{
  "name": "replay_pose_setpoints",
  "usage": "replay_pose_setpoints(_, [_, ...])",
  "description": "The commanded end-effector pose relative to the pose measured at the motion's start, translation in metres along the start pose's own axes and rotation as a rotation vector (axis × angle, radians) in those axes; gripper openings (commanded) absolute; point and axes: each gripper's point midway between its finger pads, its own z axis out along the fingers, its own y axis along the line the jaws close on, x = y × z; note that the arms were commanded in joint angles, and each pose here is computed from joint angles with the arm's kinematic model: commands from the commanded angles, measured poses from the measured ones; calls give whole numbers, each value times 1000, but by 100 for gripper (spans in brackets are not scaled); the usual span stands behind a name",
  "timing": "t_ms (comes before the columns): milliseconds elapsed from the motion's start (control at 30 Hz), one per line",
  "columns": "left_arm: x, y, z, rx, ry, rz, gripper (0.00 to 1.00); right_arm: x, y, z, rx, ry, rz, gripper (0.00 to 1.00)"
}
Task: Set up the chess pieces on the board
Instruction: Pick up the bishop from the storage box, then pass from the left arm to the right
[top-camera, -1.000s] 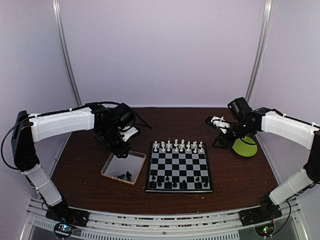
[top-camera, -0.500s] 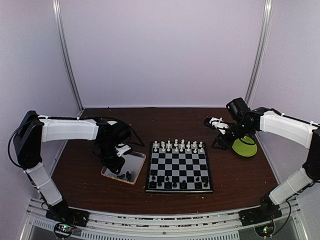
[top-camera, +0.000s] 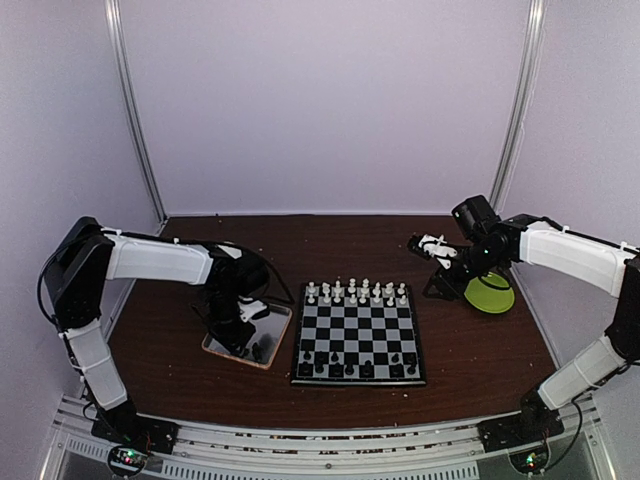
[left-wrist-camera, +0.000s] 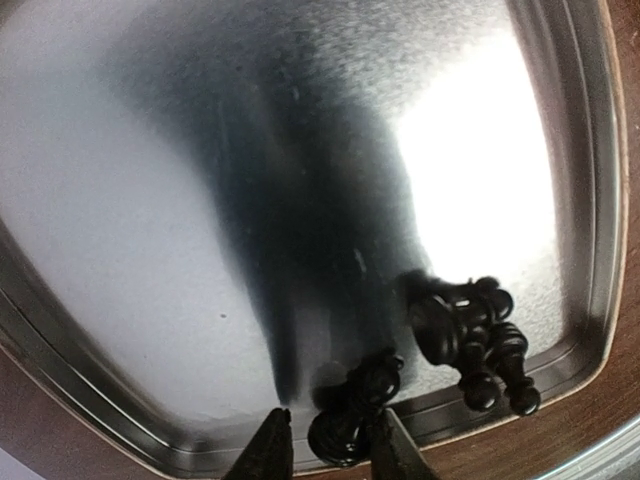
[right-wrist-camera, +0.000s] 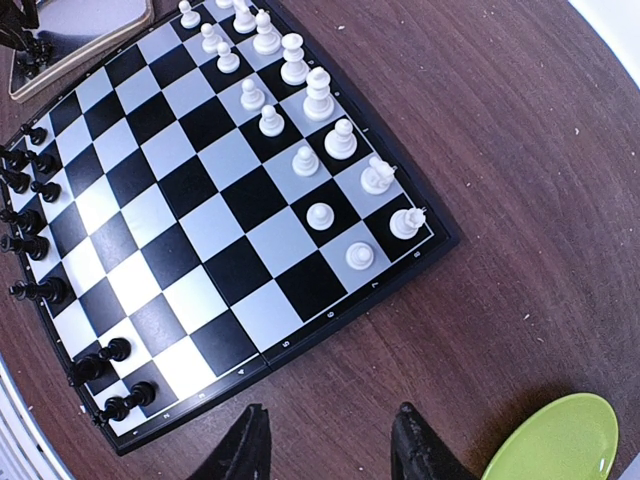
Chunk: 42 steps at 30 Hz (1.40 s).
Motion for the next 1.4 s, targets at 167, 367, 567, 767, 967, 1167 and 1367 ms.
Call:
replay_pose_setpoints(167, [-2, 8, 9, -55, 45, 36, 28, -6, 1, -3, -4, -7, -18, 41])
replay_pose_setpoints(367, [-3, 1, 11, -51, 48, 67, 29, -6, 1, -3, -5, -6, -18, 41])
replay_pose_setpoints(567, [-5, 2, 5, -56, 29, 72, 19, -6, 1, -2, -5, -6, -18, 41])
replay_pose_setpoints(767, [-20, 11, -37, -117, -85, 68, 16, -7, 0, -3, -2, -10, -11, 41])
replay_pose_setpoints(967, [-51, -3, -103, -40, -376, 50, 14, -17, 0, -13, 7, -47, 13, 41])
replay_pose_setpoints(1167, [-96, -36, -164, 142, -729, 57, 16, -50, 22, -37, -139, -148, 56, 41])
replay_pose_setpoints(1367, [-133, -87, -212, 342, -992, 150, 18, -92, 34, -61, -255, -197, 70, 41])
